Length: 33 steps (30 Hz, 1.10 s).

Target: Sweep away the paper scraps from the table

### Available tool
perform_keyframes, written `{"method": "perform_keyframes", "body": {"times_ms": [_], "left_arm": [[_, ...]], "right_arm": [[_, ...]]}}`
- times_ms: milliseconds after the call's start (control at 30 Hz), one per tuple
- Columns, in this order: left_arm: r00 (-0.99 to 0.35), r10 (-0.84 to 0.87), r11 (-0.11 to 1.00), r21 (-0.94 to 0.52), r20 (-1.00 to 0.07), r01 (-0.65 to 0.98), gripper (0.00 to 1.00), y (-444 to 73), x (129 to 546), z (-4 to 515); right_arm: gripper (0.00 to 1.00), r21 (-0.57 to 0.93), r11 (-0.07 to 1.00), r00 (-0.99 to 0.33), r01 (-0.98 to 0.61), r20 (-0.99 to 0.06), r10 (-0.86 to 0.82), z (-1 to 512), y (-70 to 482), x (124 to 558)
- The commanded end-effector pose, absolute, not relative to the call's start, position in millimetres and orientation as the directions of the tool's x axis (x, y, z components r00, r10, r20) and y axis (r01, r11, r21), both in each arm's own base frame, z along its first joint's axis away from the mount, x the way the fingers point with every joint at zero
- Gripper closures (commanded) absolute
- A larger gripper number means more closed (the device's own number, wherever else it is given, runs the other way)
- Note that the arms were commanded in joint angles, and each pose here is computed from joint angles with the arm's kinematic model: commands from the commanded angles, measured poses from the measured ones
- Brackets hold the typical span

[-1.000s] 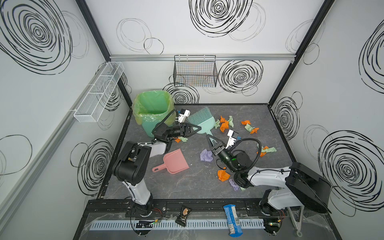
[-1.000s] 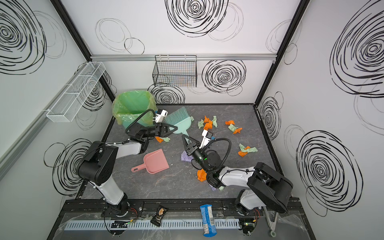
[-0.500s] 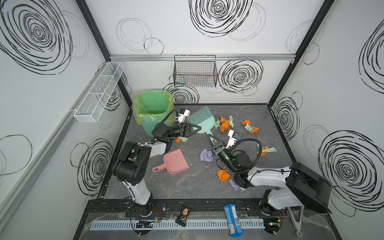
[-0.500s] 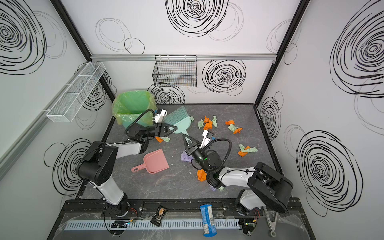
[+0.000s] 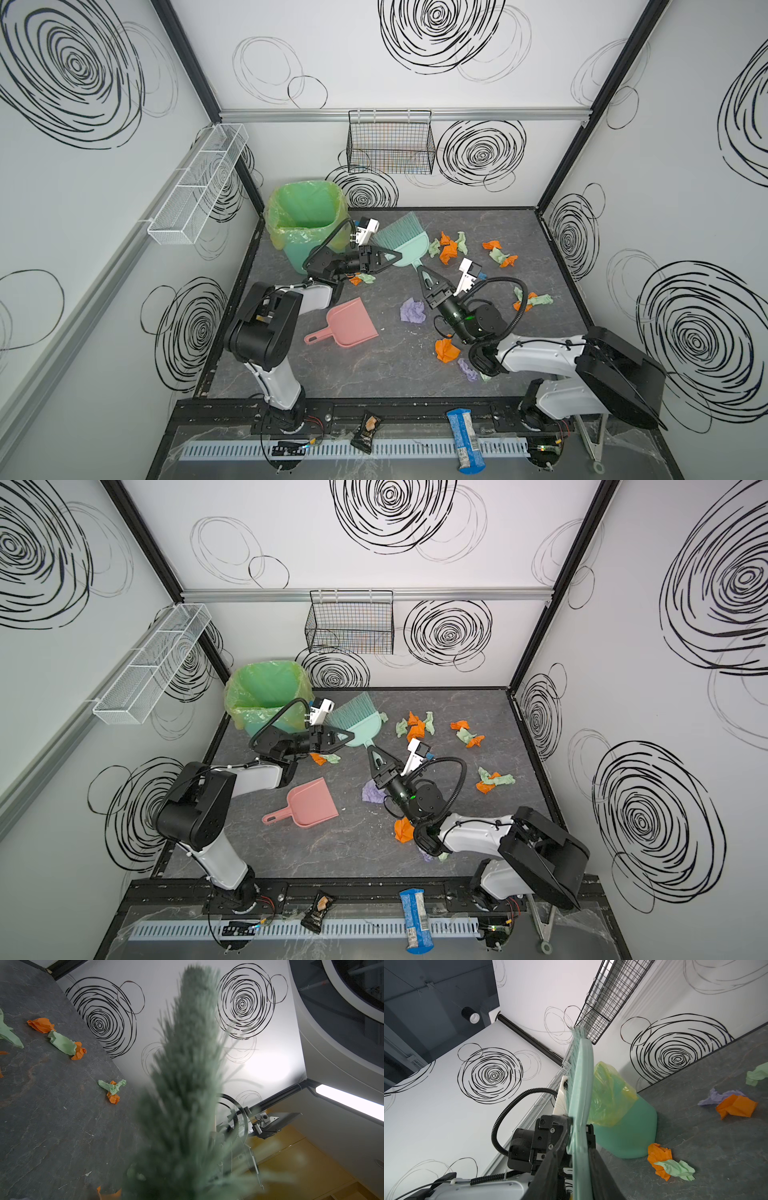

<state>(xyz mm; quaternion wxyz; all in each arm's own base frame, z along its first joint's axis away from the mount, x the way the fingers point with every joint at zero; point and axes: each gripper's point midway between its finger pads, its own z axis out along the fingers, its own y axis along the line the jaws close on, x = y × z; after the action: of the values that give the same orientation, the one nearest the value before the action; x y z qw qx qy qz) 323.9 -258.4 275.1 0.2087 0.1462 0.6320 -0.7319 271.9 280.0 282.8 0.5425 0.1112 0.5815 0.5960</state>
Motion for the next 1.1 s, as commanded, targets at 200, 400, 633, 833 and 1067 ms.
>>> {"method": "perform_keyframes", "body": {"times_ms": [200, 400, 633, 833, 1067], "left_arm": [[-0.837, -0.143, -0.123, -0.830, -0.528, 0.544, 1.00, -253, 320, 284], [-0.836, -0.146, -0.122, -0.829, -0.529, 0.546, 1.00, -251, 320, 285], [-0.833, -0.143, -0.128, -0.824, -0.535, 0.552, 0.80, -250, 320, 285], [-0.835, -0.099, -0.145, -0.822, -0.541, 0.550, 0.27, -250, 314, 284], [-0.830, -0.027, -0.133, -0.821, -0.558, 0.556, 0.04, -245, 306, 273]], "right_arm": [[0.73, 0.806, 0.191, -0.395, -0.560, -0.462, 0.794, 310, 291, 273], [0.87, 0.818, 0.187, -0.407, -0.543, -0.451, 0.794, 304, 293, 275], [1.00, 0.825, 0.204, -0.400, -0.527, -0.453, 0.797, 301, 289, 276], [1.00, 0.838, 0.303, -0.391, -0.454, -0.493, 0.778, 286, 272, 285], [1.00, 0.818, 0.458, -0.318, -0.347, -0.562, 0.763, 271, 208, 284]]}}
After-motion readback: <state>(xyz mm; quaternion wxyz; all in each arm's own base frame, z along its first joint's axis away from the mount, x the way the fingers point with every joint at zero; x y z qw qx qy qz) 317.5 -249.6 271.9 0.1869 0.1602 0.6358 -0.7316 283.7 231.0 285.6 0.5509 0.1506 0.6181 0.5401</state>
